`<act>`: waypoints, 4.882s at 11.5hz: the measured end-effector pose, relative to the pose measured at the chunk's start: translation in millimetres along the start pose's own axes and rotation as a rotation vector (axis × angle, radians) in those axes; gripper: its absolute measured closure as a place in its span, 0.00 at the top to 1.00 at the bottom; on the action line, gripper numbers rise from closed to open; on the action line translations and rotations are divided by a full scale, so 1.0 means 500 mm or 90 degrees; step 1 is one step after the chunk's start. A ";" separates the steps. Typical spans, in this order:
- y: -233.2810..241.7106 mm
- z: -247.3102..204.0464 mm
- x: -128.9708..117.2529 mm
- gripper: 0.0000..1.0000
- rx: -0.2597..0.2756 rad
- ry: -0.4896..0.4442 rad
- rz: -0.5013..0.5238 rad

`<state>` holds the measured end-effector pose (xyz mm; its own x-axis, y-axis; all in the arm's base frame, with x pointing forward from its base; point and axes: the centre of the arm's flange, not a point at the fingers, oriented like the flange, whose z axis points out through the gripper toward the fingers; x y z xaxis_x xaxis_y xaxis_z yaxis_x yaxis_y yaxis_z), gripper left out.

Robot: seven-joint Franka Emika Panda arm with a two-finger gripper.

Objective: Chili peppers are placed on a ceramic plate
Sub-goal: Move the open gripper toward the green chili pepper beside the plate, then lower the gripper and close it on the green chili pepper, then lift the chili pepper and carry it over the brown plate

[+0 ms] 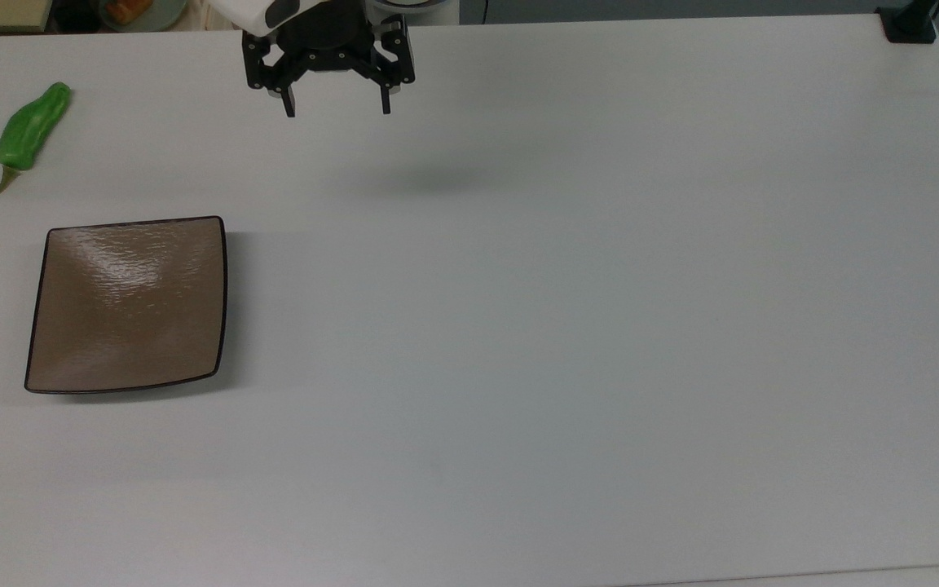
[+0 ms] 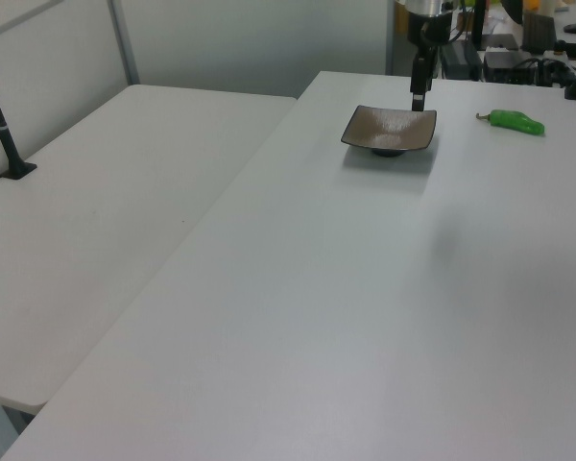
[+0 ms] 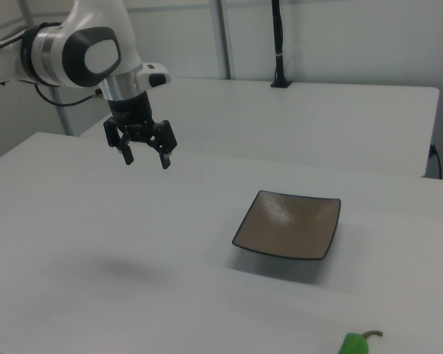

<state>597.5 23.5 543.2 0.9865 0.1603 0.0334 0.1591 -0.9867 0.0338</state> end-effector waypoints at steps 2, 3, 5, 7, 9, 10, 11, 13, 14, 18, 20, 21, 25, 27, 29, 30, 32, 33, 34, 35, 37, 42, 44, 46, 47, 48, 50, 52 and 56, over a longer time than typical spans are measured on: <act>0.000 0.001 -0.001 1.00 0.000 -0.002 0.000; 0.001 0.001 -0.001 1.00 0.000 -0.002 0.001; 0.007 0.001 -0.002 1.00 0.000 -0.002 0.004; 0.020 0.000 -0.003 1.00 -0.019 -0.004 0.004; 0.056 0.001 -0.009 1.00 -0.070 -0.012 0.003; 0.075 0.002 -0.012 1.00 -0.085 -0.016 0.004; 0.098 0.003 -0.016 1.00 -0.093 -0.019 0.004; 0.145 0.005 -0.027 1.00 -0.103 -0.026 0.004; 0.175 0.009 -0.034 1.00 -0.109 -0.032 0.010; 0.308 0.035 -0.075 1.00 -0.118 -0.039 0.059; 0.363 0.049 -0.102 1.00 -0.119 -0.049 0.087; 0.395 0.062 -0.115 1.00 -0.123 -0.041 0.102; 0.508 0.158 -0.150 1.00 -0.149 0.001 0.147; 0.569 0.214 -0.170 1.00 -0.161 -0.015 0.156; 0.624 0.258 -0.196 1.00 -0.167 -0.030 0.160; 0.651 0.278 -0.210 1.00 -0.170 -0.034 0.162; 0.697 0.313 -0.238 1.00 -0.175 -0.043 0.168; 0.716 0.331 -0.252 1.00 -0.175 -0.050 0.168; 0.736 0.348 -0.265 1.00 -0.177 -0.053 0.176; 0.758 0.365 -0.278 1.00 -0.184 -0.049 0.184; 0.782 0.414 -0.295 1.00 -0.188 -0.054 0.191; 0.793 0.484 -0.310 0.95 -0.180 -0.080 0.192; 0.793 0.490 -0.309 0.62 -0.173 -0.078 0.199; 0.792 0.487 -0.306 0.41 -0.159 -0.064 0.218; 0.791 0.486 -0.303 0.40 -0.152 -0.057 0.225; 0.789 0.484 -0.299 0.38 -0.147 -0.051 0.229; 0.776 0.465 -0.264 0.38 -0.131 -0.017 0.240; 0.759 0.430 -0.215 0.38 -0.098 0.041 0.264; 0.704 0.334 -0.116 0.38 -0.019 0.160 0.336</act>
<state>602.7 -337.7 386.5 0.8920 -0.3475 0.2892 -0.3563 -0.9341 -0.0237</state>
